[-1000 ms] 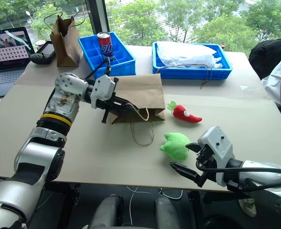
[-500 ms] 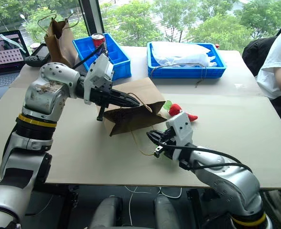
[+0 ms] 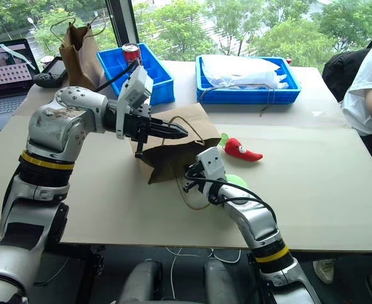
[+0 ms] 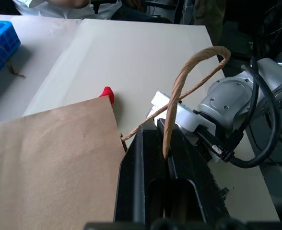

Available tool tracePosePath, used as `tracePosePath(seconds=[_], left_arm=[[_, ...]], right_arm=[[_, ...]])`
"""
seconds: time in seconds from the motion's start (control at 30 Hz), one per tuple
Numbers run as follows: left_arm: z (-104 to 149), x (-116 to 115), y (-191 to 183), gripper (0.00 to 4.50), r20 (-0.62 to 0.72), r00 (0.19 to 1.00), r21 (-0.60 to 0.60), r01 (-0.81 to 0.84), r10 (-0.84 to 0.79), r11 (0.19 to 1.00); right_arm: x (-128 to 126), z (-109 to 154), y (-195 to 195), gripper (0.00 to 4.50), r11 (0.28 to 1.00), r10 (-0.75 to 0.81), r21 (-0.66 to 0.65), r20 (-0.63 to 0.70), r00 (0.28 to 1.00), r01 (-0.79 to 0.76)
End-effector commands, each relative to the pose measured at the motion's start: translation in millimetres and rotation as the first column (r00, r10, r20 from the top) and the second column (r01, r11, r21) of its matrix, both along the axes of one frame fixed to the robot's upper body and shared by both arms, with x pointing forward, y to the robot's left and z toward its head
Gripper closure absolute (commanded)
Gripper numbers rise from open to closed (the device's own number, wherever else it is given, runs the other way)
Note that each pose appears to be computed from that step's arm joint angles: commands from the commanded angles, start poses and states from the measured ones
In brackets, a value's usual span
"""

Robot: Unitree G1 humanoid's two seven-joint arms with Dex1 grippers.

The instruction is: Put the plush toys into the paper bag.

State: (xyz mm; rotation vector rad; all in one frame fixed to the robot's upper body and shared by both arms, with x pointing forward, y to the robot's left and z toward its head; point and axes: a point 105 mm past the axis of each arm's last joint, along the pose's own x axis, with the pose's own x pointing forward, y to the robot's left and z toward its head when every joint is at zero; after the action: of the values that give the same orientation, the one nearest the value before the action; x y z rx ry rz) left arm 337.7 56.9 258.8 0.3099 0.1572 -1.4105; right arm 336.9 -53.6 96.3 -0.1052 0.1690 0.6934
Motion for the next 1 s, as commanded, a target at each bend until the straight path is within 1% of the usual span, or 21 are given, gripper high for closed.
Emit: tracePosePath(seconds=[0.03,0.1,0.2,0.33,0.43,0.47,0.53,0.57,0.67,0.77,0.87,0.97,1.0], left_arm=[[31,15,10,4.5,-0.027,0.989,-0.104,-0.147,0.145,0.984],[39,24,18,4.5,-0.063,0.974,-0.154,-0.225,0.218,0.962],[49,25,23,4.5,-0.121,0.962,-0.211,-0.264,0.243,0.941],[44,21,23,4.5,-0.136,0.959,-0.207,-0.274,0.249,0.939],[38,19,21,4.5,-0.152,0.957,-0.207,-0.275,0.247,0.939],[36,18,20,4.5,-0.158,0.957,-0.208,-0.272,0.242,0.94],[33,16,17,4.5,-0.171,0.957,-0.211,-0.267,0.233,0.94],[32,15,16,4.5,-0.177,0.957,-0.213,-0.265,0.23,0.941],[29,15,20,4.5,-0.152,0.959,-0.183,-0.264,0.238,0.947],[29,20,23,4.5,-0.144,0.957,-0.176,-0.275,0.251,0.945],[30,22,19,4.5,-0.15,0.958,-0.189,-0.27,0.244,0.944],[28,20,12,4.5,-0.159,0.961,-0.196,-0.254,0.225,0.947],[27,18,11,4.5,-0.16,0.963,-0.196,-0.246,0.217,0.949]], right_arm=[[4,-11,1,4.44,0.999,0.007,-0.043,0.001,1.0,-0.007],[4,-21,1,4.44,0.997,0.016,-0.076,-0.015,1.0,-0.017],[4,-28,-2,4.44,0.994,0.024,-0.108,-0.024,0.999,-0.026],[4,-28,-2,4.44,0.993,0.034,-0.115,-0.02,0.999,-0.036],[4,-20,-1,4.44,0.994,0.045,-0.1,0.008,0.999,-0.044],[4,-11,-1,4.44,0.996,0.046,-0.071,0.025,0.999,-0.045],[-2,18,0,4.44,0.996,0.091,-0.012,0.101,0.991,-0.09],[-5,31,0,4.44,0.993,0.116,-0.004,0.136,0.984,-0.117],[-16,53,-8,4.44,0.984,0.177,-0.046,0.166,0.97,-0.172],[-33,73,-22,3.67,0.967,0.25,-0.09,0.136,0.958,-0.24],[-45,91,-41,2.65,0.958,0.266,-0.142,0.114,0.957,-0.249],[-52,104,-64,1.63,0.958,0.234,-0.19,0.091,0.968,-0.213],[-53,104,-74,1.27,0.959,0.203,-0.217,0.075,0.976,-0.183]])
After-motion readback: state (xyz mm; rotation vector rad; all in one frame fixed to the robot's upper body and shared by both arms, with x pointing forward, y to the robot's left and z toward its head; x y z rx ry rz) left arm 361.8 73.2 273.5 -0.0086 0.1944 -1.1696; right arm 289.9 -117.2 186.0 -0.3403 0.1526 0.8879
